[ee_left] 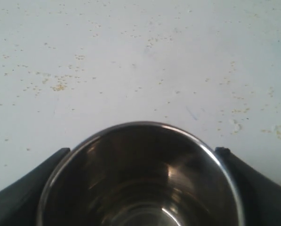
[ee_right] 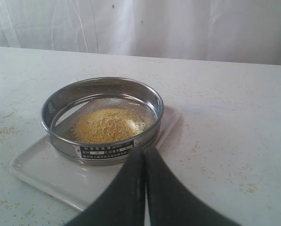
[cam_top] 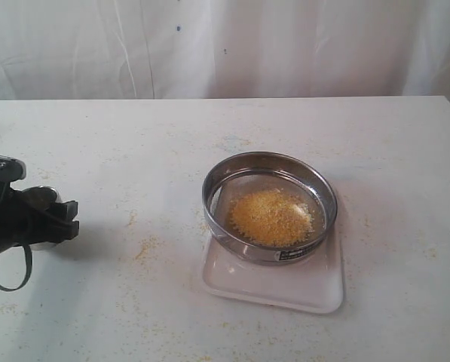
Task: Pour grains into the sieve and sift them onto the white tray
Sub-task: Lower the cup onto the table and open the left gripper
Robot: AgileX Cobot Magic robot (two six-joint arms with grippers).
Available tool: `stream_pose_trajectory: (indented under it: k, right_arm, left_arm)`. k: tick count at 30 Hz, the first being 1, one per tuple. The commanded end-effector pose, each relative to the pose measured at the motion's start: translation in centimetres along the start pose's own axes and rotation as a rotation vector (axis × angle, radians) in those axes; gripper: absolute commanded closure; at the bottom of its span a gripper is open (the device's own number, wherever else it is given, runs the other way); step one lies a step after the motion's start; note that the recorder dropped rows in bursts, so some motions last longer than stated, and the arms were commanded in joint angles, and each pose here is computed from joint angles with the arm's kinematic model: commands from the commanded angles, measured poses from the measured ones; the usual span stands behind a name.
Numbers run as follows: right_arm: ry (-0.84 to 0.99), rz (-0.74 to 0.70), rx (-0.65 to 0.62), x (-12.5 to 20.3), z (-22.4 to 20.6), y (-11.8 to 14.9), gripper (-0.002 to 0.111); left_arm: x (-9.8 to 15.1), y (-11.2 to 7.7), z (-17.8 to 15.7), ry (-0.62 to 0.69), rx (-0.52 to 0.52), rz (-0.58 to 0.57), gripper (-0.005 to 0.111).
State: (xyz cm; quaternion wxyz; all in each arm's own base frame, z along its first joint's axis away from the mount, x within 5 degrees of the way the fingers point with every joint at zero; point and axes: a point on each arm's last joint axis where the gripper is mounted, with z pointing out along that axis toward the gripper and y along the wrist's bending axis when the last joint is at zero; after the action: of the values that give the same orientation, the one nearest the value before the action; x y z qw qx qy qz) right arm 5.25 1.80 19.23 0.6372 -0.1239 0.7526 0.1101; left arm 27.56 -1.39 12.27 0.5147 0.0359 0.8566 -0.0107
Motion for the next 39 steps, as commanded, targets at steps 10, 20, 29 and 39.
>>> stream_pose_trajectory:
  k: [10, 20, 29, 39]
  right_arm:
    - [-0.006, 0.0, 0.004, 0.1, 0.0, 0.0, 0.108]
    - [-0.006, 0.0, 0.004, 0.1, 0.0, 0.0, 0.108]
    - [-0.006, 0.0, 0.004, 0.1, 0.0, 0.0, 0.108]
    - [-0.006, 0.0, 0.004, 0.1, 0.0, 0.0, 0.108]
  left_arm:
    - [0.4, 0.1, 0.4, -0.041, -0.004, 0.0, 0.039]
    - [0.9, -0.3, -0.2, -0.058, 0.033, 0.024, 0.029]
    - [0.7, -0.2, -0.7, -0.131, 0.02, 0.01, 0.006]
    - [-1.3, -0.1, -2.5, -0.217, 0.006, 0.002, 0.006]
